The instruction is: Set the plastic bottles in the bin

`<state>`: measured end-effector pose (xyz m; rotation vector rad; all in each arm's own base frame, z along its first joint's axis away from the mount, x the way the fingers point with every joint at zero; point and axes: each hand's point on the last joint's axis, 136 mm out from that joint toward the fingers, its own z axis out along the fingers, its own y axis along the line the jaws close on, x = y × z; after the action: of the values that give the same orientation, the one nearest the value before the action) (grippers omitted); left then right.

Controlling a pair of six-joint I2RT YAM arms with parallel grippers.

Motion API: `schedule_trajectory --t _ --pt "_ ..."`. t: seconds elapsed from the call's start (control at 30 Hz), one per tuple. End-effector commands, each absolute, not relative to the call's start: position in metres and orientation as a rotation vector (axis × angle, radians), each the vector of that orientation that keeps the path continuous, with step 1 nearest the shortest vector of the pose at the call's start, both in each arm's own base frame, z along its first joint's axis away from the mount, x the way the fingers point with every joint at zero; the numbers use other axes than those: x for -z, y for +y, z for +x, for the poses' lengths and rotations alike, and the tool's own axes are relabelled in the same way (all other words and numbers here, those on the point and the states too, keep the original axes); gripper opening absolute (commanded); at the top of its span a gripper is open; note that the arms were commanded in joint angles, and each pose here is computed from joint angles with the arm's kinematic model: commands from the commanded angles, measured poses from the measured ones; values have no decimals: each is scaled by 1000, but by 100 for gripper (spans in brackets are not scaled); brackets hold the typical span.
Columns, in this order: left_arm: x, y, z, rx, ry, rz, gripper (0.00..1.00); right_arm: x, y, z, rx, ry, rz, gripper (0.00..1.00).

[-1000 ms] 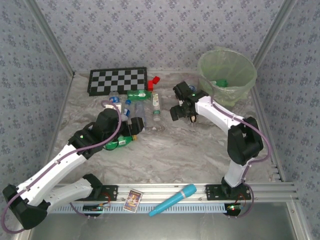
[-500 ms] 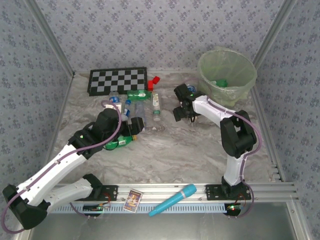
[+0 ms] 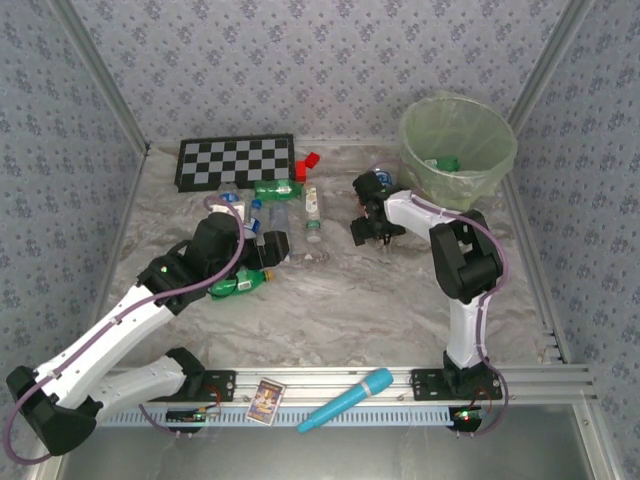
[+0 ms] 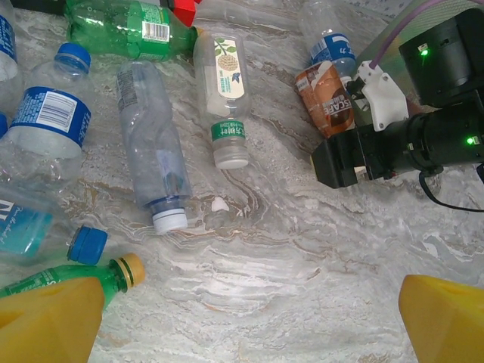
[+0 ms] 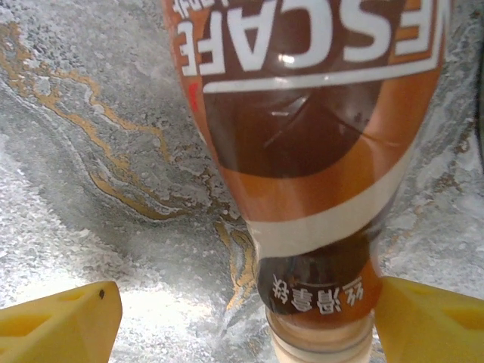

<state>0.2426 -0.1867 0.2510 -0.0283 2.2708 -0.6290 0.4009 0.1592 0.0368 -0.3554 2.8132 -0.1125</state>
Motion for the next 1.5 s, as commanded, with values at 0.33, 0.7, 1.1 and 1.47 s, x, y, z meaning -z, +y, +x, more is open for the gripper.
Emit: schedule_trajectory --t 0.33,0.7,1.1,1.47 --pt "-266 -187 242 631 2244 -6 100 -19 174 404 51 2826 -393 62" --pt "-265 -184 241 626 2243 -18 100 -33 184 396 39 2795 -420 27" --pt "-271 -182 247 600 2217 -28 100 -116 214 383 -93 2630 -439 27" --pt "-288 -186 258 591 2181 -29 100 -252 207 373 -348 2345 -322 27"
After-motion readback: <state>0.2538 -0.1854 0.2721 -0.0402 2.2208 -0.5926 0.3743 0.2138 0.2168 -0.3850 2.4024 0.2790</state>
